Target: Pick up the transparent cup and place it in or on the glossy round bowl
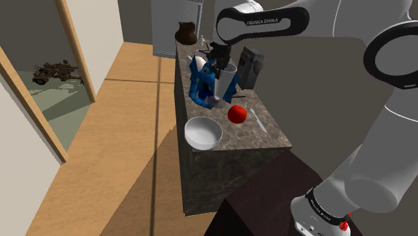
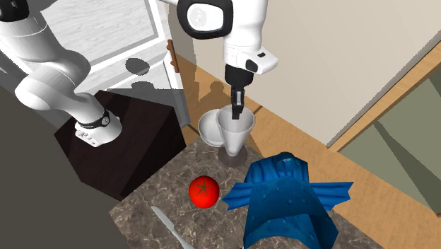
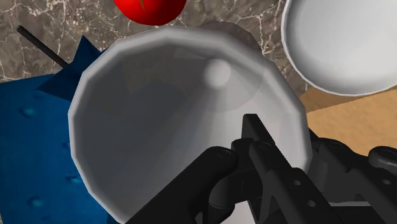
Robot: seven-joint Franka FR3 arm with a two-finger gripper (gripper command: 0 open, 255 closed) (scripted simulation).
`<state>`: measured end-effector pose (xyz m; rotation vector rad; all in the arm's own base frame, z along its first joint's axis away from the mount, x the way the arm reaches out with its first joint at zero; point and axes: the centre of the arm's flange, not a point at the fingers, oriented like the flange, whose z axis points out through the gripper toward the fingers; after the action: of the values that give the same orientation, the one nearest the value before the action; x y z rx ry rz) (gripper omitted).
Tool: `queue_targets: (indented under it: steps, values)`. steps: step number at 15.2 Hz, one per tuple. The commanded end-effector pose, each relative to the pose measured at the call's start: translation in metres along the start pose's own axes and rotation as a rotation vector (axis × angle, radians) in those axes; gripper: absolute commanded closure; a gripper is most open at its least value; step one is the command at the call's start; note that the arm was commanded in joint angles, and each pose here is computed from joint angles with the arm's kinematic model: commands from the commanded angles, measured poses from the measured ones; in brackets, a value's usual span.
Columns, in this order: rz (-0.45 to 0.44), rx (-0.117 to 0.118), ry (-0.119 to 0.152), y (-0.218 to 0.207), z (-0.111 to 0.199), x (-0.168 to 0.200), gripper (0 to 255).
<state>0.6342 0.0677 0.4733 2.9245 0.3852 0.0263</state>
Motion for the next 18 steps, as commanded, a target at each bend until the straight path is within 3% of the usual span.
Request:
queue_targets:
  steps: [1,17,18]
  values:
    - [0.000,0.000,0.000,0.002,-0.011,0.001,255]
    - [0.000,0.000,0.000,-0.154,-0.125,-0.055,255]
    - [0.000,0.000,0.000,-0.155,-0.120,-0.055,255]
